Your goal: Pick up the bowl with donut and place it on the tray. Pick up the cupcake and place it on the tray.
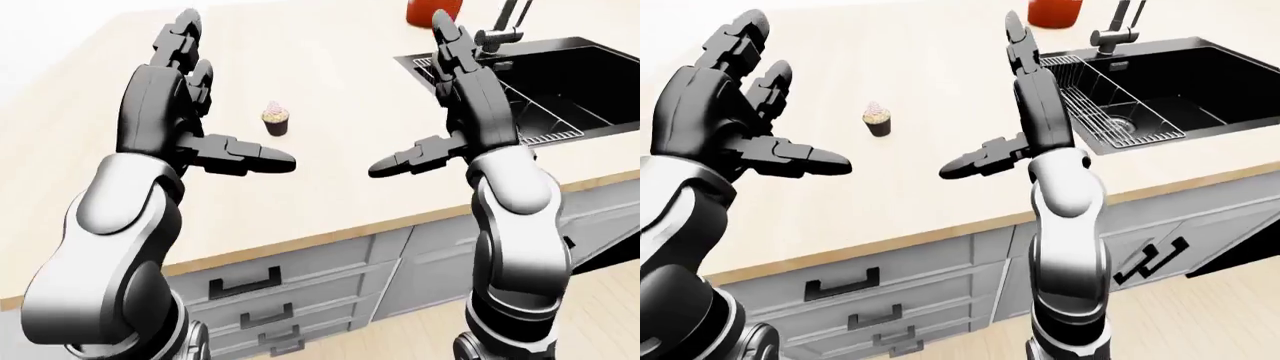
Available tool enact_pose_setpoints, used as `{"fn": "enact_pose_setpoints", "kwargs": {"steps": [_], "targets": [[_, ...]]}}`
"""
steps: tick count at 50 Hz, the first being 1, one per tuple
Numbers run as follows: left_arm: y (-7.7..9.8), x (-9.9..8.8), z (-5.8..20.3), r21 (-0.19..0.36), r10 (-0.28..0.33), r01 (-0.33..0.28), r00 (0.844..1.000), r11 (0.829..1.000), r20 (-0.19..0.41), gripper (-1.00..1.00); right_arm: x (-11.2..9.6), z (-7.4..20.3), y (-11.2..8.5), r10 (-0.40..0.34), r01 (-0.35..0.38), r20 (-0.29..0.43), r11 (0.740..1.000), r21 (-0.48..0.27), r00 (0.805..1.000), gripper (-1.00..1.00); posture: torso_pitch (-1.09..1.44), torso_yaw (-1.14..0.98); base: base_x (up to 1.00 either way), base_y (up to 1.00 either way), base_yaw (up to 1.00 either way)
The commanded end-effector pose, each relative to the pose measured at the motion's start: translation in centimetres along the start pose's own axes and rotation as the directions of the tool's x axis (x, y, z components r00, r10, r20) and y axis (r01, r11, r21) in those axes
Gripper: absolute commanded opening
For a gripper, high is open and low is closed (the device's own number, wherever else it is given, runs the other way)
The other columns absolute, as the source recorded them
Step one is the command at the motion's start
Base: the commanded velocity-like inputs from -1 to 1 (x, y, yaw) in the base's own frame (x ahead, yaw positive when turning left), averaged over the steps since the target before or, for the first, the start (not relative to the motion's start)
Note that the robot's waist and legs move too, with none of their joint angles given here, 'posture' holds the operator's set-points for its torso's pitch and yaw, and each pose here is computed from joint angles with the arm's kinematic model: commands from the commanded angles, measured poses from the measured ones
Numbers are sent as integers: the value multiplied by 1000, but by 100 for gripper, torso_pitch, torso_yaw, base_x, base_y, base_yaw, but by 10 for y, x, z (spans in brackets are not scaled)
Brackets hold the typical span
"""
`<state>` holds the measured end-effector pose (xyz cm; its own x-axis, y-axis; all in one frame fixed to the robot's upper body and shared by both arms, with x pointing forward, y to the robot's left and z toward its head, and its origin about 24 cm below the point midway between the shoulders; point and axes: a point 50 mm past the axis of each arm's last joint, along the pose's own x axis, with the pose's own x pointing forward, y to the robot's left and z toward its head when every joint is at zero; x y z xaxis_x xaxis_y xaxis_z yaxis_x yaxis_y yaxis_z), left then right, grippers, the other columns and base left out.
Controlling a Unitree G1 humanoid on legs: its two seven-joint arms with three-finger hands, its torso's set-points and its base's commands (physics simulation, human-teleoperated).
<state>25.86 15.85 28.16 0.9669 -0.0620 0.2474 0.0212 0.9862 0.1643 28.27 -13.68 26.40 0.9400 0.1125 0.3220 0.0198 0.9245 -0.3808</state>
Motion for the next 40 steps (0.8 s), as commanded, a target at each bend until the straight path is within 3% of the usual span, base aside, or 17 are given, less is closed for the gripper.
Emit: {"fn": "enact_pose_setpoints", "kwargs": {"steps": [1,12,20,24,29,40], "targets": [[-3,-4,21,14,-9,8,992,1000,126,100,-5,22,-13,-71,74,119,997,-20,990,100,0,0,0,0,0],[-8,4,27,27,-27,24,993,999,113,100,-8,23,-17,-80,83,123,996,-18,989,100,0,0,0,0,0],[-3,15,27,45,4,-8,996,999,90,100,-9,24,-18,-80,83,124,996,-18,989,100,0,0,0,0,0],[-2,24,21,76,20,-25,998,997,56,100,-8,22,-18,-81,84,122,996,-15,989,100,0,0,0,0,0],[-2,39,7,130,27,-23,999,991,-30,100,-9,23,-18,-83,85,124,996,-15,989,100,0,0,0,0,0],[-1,55,-5,182,56,-41,995,983,-79,100,-9,23,-17,-80,82,123,997,-13,989,100,0,0,0,0,0]]}}
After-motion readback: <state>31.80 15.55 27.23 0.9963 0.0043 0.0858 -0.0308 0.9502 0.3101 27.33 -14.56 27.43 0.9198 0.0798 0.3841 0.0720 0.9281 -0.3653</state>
